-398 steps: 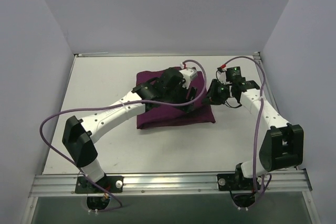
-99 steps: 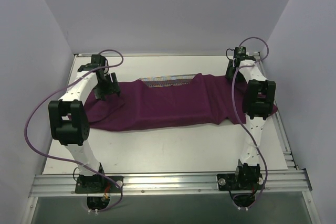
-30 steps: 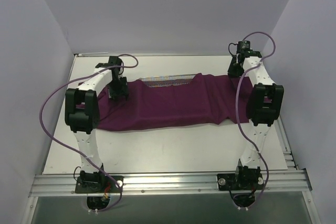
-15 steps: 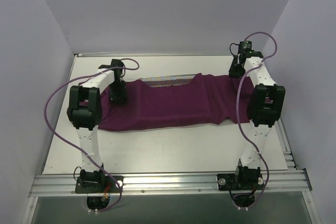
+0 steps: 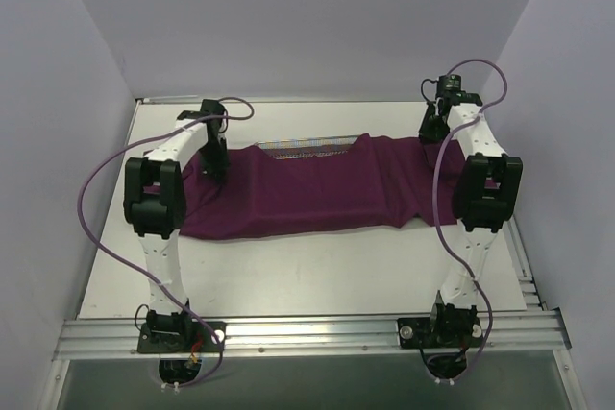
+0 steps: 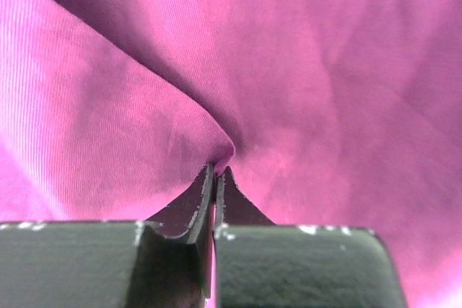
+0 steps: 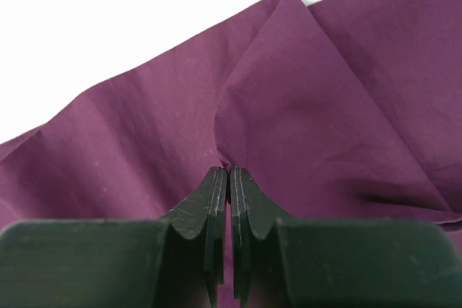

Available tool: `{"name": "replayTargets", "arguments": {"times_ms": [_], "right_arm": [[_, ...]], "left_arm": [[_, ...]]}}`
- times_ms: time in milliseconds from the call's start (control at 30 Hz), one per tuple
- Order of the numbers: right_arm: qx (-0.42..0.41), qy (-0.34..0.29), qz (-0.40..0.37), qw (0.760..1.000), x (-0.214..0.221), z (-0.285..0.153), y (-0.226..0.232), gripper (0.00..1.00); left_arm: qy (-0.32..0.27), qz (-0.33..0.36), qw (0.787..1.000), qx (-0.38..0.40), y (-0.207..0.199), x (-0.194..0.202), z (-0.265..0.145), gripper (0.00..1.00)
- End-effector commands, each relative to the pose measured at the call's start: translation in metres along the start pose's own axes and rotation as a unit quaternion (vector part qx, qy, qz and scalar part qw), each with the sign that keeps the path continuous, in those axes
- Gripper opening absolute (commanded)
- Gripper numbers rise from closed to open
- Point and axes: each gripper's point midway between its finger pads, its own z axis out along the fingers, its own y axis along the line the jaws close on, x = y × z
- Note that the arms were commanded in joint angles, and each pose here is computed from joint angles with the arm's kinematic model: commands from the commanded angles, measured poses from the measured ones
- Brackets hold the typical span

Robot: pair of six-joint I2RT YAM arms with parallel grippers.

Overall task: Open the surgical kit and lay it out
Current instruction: Open the surgical kit at the center of the board.

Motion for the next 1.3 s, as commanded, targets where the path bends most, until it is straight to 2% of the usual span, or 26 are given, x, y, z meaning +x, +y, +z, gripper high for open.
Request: {"name": "replayTargets", "arguments": {"times_ms": [0, 67, 167, 233, 267, 300, 333, 367, 400, 467, 533, 567, 633, 667, 767, 833, 1033, 1100, 1200, 1267], "right_arm": [[-0.015, -0.027, -0.002, 1.0, -0.023, -0.047, 0.005, 0.0], [-0.019, -0.028, -0.001, 0.999, -0.025, -0.06, 0.007, 0.0], [-0.037, -0.065, 0.014, 0.997, -0.038, -0.097, 0.006, 0.0], [-0.046, -0.088, 0.027, 0.995, -0.039, -0.123, -0.004, 0.0], [-0.053, -0.092, 0.035, 0.994, -0.038, -0.133, -0.008, 0.0], [-0.06, -0.107, 0.042, 0.992, -0.039, -0.153, -0.012, 0.0], [-0.052, -0.095, 0.061, 0.992, -0.029, -0.153, -0.027, 0.0], [-0.056, -0.097, 0.075, 0.991, -0.025, -0.161, -0.03, 0.0], [-0.064, -0.11, 0.08, 0.989, -0.023, -0.178, -0.03, 0.0], [-0.061, -0.098, 0.088, 0.989, -0.003, -0.177, -0.033, 0.0], [-0.064, -0.097, 0.088, 0.989, 0.01, -0.188, -0.033, 0.0], [-0.06, -0.088, 0.084, 0.991, 0.019, -0.187, -0.034, 0.0], [-0.039, -0.108, 0.07, 0.991, 0.025, -0.204, -0.038, 0.0], [-0.031, -0.111, 0.06, 0.992, 0.032, -0.207, -0.038, 0.0], [-0.016, -0.149, 0.033, 0.988, 0.045, -0.233, -0.039, 0.0], [-0.023, -0.207, 0.016, 0.978, 0.048, -0.263, -0.034, 0.0], [-0.01, -0.295, -0.025, 0.955, 0.077, -0.317, -0.051, 0.0], [0.005, -0.34, -0.016, 0.94, 0.082, -0.345, -0.067, 0.0], [0.025, -0.392, 0.006, 0.92, 0.096, -0.371, -0.089, 0.05], [0.029, -0.413, 0.021, 0.91, 0.102, -0.384, -0.097, 0.04]], "left_arm": [[-0.063, -0.007, 0.998, 0.029, -0.002, -0.028, -0.066, 0.02], [-0.091, -0.017, 0.995, 0.037, 0.003, -0.035, -0.097, 0.02], [-0.132, -0.049, 0.989, 0.051, 0.02, -0.038, -0.134, 0.02], [-0.168, -0.087, 0.98, 0.057, 0.047, -0.032, -0.166, 0.02], [-0.203, -0.101, 0.972, 0.063, 0.058, -0.028, -0.195, 0.02], [-0.201, -0.12, 0.97, 0.061, 0.067, -0.017, -0.196, 0.02], [-0.212, -0.15, 0.964, 0.058, 0.09, -0.013, -0.203, 0.02], [-0.243, -0.159, 0.955, 0.065, 0.098, -0.005, -0.226, 0.02], [-0.239, -0.171, 0.954, 0.063, 0.104, 0.008, -0.222, 0.02], [-0.262, -0.198, 0.943, 0.06, 0.121, 0.027, -0.239, 0.02], [-0.25, -0.216, 0.943, 0.047, 0.13, 0.051, -0.235, 0.02], [-0.268, -0.219, 0.937, 0.043, 0.133, 0.063, -0.246, 0.02], [-0.26, -0.232, 0.937, 0.021, 0.14, 0.084, -0.24, 0.02], [-0.288, -0.24, 0.927, 0.01, 0.146, 0.092, -0.25, 0.02], [-0.321, -0.264, 0.909, -0.014, 0.159, 0.118, -0.257, 0.02], [-0.347, -0.268, 0.899, -0.01, 0.16, 0.124, -0.263, 0.02], [-0.427, -0.296, 0.854, -0.032, 0.177, 0.144, -0.299, 0.02], [-0.461, -0.292, 0.838, -0.029, 0.18, 0.144, -0.325, 0.02], [-0.501, -0.301, 0.81, -0.043, 0.19, 0.152, -0.352, 0.04], [-0.533, -0.304, 0.788, -0.047, 0.195, 0.159, -0.369, 0.06]]}}
